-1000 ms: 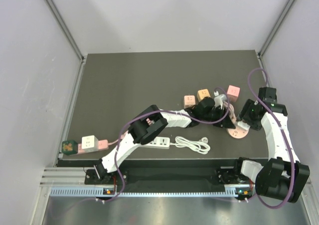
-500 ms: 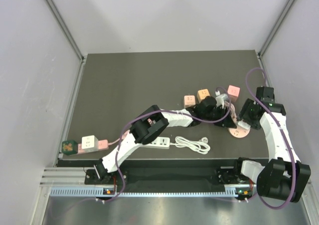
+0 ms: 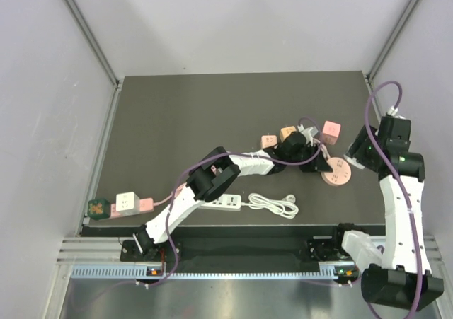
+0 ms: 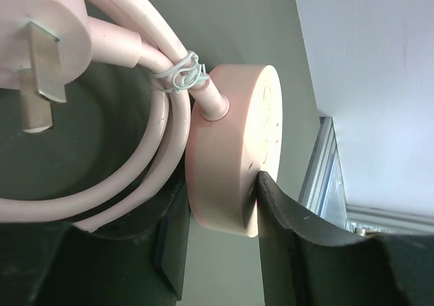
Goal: Pull the plug off the socket
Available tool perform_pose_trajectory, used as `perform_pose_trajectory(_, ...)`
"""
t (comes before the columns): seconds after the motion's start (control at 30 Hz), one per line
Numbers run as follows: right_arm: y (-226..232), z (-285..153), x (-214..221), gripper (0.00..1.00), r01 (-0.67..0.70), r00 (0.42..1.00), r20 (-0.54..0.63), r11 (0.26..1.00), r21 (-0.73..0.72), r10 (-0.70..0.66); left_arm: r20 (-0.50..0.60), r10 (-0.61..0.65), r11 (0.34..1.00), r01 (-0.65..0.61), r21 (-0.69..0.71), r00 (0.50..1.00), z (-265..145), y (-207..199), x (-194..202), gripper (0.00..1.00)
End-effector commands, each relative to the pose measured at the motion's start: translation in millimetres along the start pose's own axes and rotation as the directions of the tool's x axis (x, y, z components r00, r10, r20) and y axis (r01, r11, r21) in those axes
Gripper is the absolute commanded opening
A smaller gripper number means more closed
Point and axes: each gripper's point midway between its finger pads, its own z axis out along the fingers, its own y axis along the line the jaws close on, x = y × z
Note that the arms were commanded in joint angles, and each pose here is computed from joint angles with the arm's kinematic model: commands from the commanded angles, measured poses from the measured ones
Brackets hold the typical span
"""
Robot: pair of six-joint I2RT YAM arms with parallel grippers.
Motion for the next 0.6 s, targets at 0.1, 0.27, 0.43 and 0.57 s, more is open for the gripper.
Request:
perform_pose_trajectory(0.1, -6.4, -12.6, -13.0, 0.0, -0.006, 0.999, 0.04, 0.999, 0.053, 0.004, -0.077, 0.009, 0.936, -0.035, -0.351, 0.997, -13.5, 121.9, 47.8, 0.0)
perform_pose_trajectory(0.27, 0.8, -11.8, -16.0, 0.0, -0.009, 0.999, 0.037, 1.0, 0.021, 0.008, -0.106, 0.078, 0.949, -0.106, -0.297, 0.991, -12.2, 94.8, 54.7, 0.0)
perform_pose_trajectory(0.43, 8.3, -4.6, -14.2, 0.0, -0.008, 0.999, 0.035, 1.0, -0.02, 0.008, -0.106, 0.121, 0.966, -0.141, -0.217, 0.987, -12.1, 68.9, 65.5, 0.0)
perform_pose_trajectory(0.57, 16.9, 4.1, -10.2, 0.0, 0.003, 0.999, 0.033, 0.997, -0.075, 0.0, -0.112, 0.131, 0.965, -0.152, -0.212, 0.985, -17.1, 69.3, 70.6, 0.36)
